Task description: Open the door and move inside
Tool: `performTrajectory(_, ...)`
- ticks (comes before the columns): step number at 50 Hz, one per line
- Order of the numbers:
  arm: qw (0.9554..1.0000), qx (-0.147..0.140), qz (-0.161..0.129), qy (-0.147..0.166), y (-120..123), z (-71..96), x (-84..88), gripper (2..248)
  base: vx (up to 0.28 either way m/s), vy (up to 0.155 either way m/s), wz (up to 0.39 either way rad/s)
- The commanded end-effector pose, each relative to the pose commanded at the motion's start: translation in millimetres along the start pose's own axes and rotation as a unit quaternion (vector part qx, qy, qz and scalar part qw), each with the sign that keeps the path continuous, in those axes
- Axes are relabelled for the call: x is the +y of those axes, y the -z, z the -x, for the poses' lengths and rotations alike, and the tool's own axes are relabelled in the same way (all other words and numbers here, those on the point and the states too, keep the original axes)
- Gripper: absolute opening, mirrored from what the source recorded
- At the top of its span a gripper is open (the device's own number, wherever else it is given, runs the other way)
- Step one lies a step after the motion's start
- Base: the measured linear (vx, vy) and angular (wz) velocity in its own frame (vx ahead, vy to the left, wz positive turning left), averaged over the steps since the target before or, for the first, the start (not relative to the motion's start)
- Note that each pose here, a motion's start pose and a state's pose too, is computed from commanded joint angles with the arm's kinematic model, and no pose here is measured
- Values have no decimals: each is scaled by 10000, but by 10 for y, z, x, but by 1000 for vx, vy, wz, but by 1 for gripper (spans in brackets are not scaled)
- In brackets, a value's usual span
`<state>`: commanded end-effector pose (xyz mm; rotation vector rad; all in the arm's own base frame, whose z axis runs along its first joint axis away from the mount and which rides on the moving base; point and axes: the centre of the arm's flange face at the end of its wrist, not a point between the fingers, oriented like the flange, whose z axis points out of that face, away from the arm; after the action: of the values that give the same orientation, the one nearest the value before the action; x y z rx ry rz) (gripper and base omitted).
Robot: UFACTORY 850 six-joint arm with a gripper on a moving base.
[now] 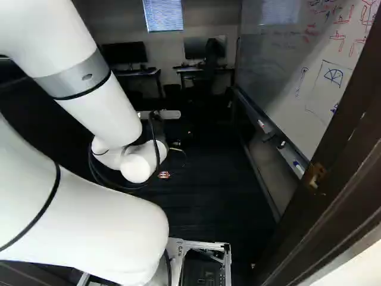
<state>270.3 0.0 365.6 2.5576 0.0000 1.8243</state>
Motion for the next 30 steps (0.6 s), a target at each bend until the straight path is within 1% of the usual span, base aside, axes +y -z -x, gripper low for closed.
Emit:
performTrajectory(14, 10000, 0, 0, 0, 0, 0, 0, 247, 115, 6, 0)
performTrajectory(30, 10000, 0, 0, 0, 0, 0, 0, 247, 203, 5, -4)
